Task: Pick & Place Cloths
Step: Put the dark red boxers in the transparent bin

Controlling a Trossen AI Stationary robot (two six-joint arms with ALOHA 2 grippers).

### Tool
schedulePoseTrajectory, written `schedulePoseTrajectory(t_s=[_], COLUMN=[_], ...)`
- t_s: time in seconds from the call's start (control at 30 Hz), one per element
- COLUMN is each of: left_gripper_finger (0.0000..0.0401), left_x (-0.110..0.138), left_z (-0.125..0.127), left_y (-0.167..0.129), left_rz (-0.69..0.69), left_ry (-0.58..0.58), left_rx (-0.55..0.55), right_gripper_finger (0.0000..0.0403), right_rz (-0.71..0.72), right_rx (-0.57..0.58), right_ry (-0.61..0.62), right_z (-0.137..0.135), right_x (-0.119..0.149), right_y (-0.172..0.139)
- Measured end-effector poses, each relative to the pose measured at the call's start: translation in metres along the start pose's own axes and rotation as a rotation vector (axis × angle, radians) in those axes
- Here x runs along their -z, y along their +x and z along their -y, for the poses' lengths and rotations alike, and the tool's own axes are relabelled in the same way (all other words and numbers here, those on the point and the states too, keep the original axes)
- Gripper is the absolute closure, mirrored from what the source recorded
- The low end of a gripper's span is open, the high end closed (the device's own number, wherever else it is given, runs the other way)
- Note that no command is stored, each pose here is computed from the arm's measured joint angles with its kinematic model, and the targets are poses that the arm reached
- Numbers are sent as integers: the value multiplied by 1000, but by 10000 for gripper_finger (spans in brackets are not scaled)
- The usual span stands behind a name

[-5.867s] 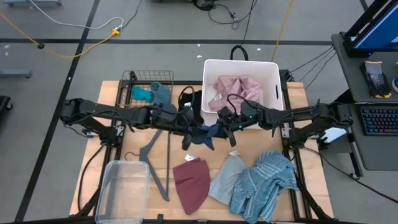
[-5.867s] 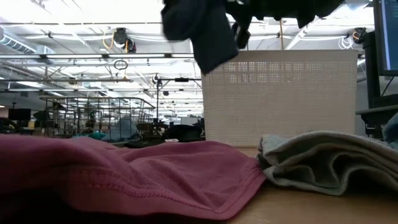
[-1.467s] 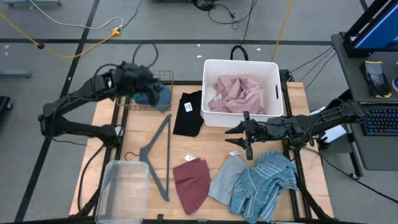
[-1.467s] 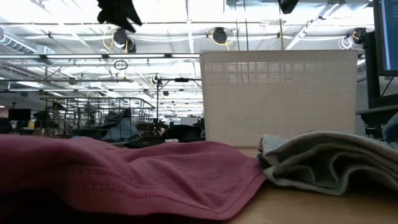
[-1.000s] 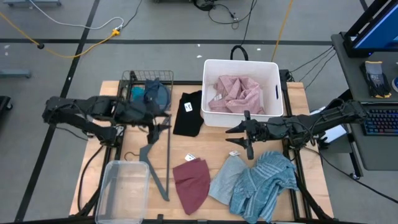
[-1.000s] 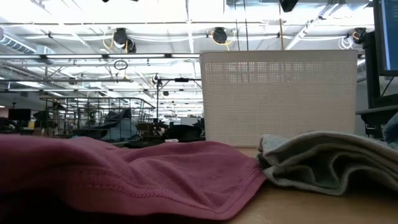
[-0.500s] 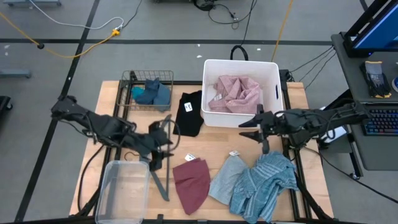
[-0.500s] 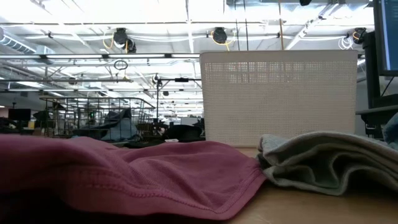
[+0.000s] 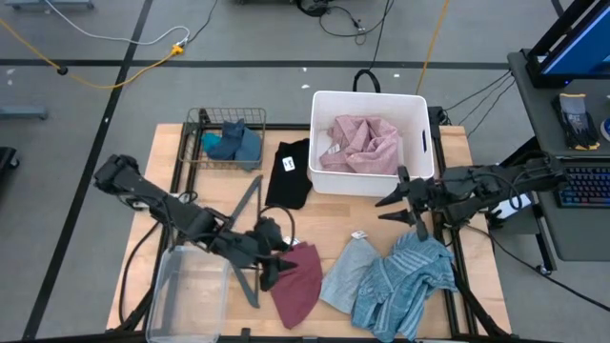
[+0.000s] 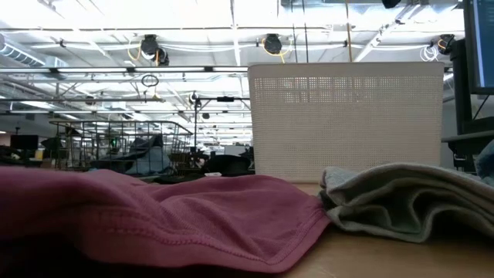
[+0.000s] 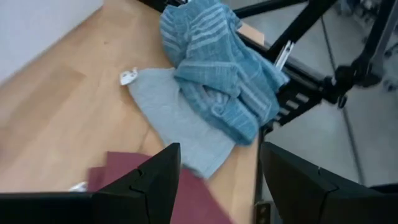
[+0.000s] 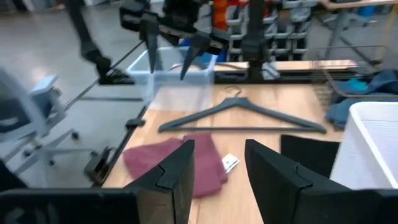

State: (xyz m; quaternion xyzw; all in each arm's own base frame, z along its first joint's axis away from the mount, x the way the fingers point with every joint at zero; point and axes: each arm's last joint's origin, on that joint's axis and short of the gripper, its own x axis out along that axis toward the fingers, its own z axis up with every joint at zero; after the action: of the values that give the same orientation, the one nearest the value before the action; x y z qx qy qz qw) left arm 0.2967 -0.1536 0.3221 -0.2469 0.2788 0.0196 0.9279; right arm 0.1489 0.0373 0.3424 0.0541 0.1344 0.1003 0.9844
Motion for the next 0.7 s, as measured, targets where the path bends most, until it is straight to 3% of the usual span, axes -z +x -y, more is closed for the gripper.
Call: schedulePoseTrajectory(t_s=[0.4, 0.53, 0.7], left_gripper_finger=[174, 174, 174], left_x=[41, 49, 42], left_z=[15, 17, 25], left_y=[39, 46, 49], left_rz=[-56, -74, -63], left_ry=[-292, -342, -333], left_rx=[-55, -68, -55], right_gripper_finger=[271, 271, 271], right_rz=[5, 17, 24], right_rx=[-57, -78, -98], right_ry=[-66, -70, -74], right_z=[-6, -9, -11], right_x=[2, 2, 2], right_y=[-18, -23, -26])
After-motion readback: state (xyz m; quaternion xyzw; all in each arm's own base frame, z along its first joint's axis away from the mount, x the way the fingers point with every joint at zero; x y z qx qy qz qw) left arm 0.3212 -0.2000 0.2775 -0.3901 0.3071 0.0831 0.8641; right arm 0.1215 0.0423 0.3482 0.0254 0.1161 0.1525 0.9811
